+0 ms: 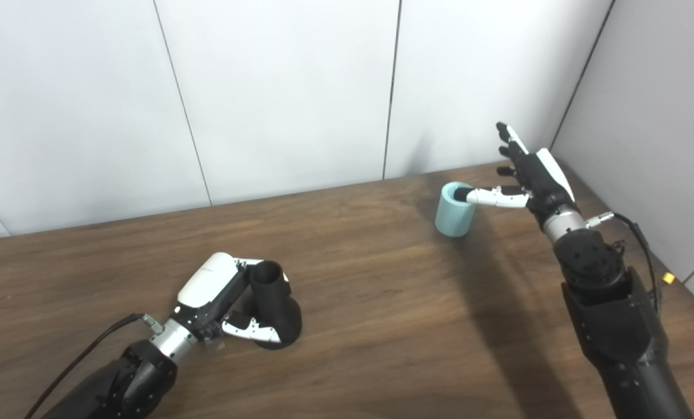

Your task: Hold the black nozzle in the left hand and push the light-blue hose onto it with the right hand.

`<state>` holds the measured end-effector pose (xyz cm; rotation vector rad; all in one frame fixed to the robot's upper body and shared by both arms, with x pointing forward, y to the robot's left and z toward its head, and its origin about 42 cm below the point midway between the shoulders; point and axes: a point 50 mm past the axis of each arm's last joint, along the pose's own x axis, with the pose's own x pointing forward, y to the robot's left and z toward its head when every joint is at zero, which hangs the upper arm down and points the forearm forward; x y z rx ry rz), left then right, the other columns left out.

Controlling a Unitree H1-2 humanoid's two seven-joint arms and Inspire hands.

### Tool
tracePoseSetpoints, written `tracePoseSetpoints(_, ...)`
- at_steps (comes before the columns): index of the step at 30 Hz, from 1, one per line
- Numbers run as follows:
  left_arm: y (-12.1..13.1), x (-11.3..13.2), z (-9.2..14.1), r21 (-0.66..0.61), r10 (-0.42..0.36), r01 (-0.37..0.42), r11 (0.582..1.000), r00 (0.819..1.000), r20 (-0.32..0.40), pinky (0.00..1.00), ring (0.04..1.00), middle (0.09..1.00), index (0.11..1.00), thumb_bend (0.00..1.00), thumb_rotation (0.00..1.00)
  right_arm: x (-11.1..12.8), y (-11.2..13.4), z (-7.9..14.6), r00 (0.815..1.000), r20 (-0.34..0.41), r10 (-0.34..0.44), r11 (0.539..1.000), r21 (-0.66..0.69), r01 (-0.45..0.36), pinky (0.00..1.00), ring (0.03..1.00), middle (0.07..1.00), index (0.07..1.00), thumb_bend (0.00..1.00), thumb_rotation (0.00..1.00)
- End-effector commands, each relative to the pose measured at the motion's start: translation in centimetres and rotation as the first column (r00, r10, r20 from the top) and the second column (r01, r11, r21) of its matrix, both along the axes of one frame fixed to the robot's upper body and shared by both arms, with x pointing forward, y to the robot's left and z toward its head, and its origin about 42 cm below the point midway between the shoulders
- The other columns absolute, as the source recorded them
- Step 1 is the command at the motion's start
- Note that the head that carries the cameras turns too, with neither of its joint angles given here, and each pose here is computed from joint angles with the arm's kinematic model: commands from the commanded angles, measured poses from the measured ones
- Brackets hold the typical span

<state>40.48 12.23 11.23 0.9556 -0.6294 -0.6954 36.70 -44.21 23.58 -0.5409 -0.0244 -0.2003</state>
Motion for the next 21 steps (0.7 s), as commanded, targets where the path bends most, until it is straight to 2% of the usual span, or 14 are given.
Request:
tracePoseSetpoints(1,4.7,-5.4,-8.8,0.24,0.042,0.01,0.971,0.976,-0.213,0.41,0.446,0.472,0.491,0.51,0.0,0.9,-0.5,3.8,0.995,0.091,0.029,0.999,-0.026,-0.026,0.88,0.998,1.0,1.0,0.93,0.32)
tracePoseSetpoints(5,5.0,-5.4,-8.8,0.242,0.046,0.009,0.97,0.974,-0.224,0.41,0.453,0.478,0.487,0.5,0.0,1.7,-0.4,2.9,0.998,0.042,0.04,0.999,-0.017,-0.04,0.87,0.977,1.0,1.0,0.88,0.29)
tracePoseSetpoints(8,5.0,-5.4,-8.8,0.243,0.042,0.013,0.97,0.975,-0.218,0.41,0.453,0.478,0.488,0.5,0.0,2.5,-0.6,2.0,0.999,0.003,0.05,0.999,0.006,-0.05,0.97,0.997,1.0,1.0,0.91,0.29)
tracePoseSetpoints(11,5.0,-5.4,-8.7,0.241,0.038,0.016,0.97,0.975,-0.217,0.4,0.448,0.478,0.488,0.5,0.0,3.1,-0.6,1.4,0.998,-0.013,0.054,0.998,0.015,-0.054,1.0,1.0,1.0,1.0,0.94,0.29)
tracePoseSetpoints(18,4.8,-5.3,-8.7,0.244,0.037,0.017,0.97,0.976,-0.213,0.41,0.448,0.48,0.486,0.5,0.0,3.8,-0.1,-0.4,0.997,-0.044,0.069,0.994,0.087,-0.065,1.0,1.0,1.0,1.0,0.95,0.29)
tracePoseSetpoints(21,4.8,-5.4,-8.7,0.245,0.037,0.016,0.969,0.977,-0.21,0.41,0.444,0.478,0.489,0.5,0.0,3.9,0.2,-1.1,0.996,-0.061,0.064,0.995,0.081,-0.059,0.94,1.0,1.0,1.0,0.96,0.32)
